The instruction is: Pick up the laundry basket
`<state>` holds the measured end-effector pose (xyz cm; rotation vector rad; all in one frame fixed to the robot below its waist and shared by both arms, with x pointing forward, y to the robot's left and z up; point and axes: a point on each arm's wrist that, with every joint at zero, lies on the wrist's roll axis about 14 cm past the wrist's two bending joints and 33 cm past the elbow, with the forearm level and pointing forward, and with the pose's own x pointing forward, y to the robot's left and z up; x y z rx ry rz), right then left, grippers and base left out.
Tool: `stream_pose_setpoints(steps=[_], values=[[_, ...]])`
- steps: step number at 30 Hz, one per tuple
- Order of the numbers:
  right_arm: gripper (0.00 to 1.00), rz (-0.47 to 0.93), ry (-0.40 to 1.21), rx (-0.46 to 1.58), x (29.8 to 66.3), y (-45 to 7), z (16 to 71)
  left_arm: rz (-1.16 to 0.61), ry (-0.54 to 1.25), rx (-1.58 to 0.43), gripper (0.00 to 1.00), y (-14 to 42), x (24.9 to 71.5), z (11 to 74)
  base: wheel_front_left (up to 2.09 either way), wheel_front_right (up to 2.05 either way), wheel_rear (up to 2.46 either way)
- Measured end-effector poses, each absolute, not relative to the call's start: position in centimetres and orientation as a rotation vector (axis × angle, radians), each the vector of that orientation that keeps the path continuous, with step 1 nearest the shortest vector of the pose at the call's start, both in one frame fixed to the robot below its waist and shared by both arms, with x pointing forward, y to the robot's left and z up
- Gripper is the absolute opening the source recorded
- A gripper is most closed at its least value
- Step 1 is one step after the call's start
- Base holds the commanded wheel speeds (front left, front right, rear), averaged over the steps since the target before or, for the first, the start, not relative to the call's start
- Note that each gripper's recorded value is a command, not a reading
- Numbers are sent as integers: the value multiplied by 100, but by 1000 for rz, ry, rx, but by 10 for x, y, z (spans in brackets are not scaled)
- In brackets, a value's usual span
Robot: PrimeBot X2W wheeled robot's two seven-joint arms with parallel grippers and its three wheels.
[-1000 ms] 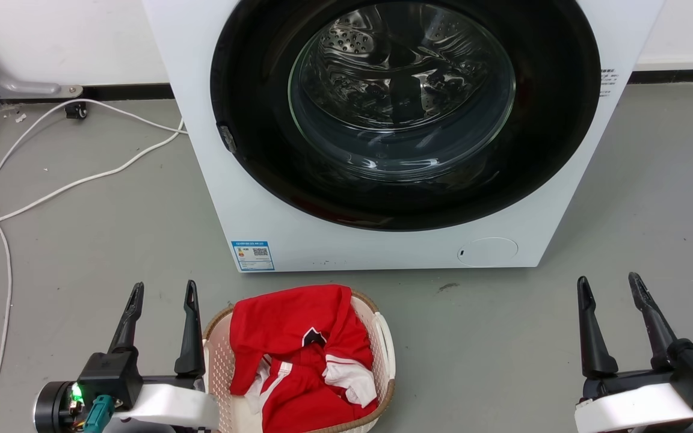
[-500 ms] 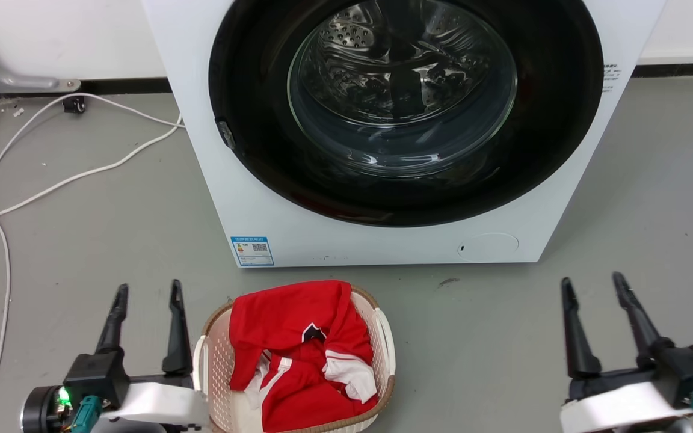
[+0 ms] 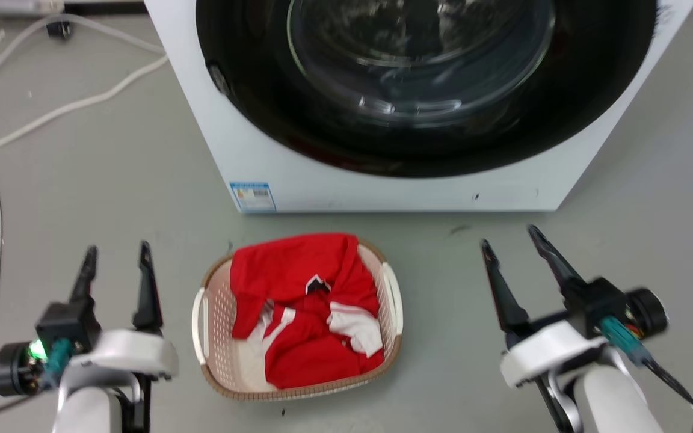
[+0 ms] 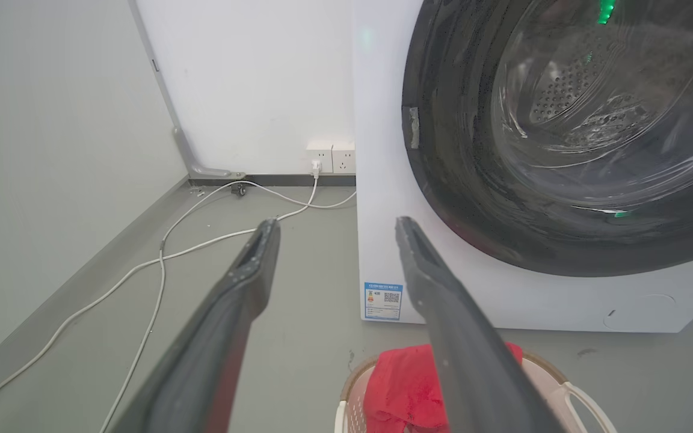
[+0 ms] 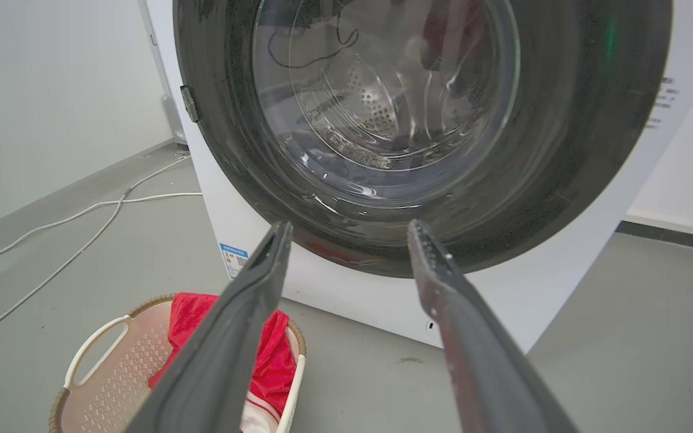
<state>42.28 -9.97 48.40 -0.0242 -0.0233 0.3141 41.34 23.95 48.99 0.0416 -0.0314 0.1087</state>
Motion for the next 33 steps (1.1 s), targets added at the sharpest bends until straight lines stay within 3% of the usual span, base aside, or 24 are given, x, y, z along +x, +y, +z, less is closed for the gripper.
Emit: stream_pose_setpoints(steps=[17, 33], values=[[100, 513, 289, -75, 472, -48, 361, 141, 358, 22, 100, 265, 455, 351, 0, 0, 0], [100, 621, 534, -115, 478, -36, 259, 158, 604, 14, 100, 273, 454, 261, 0, 0, 0]])
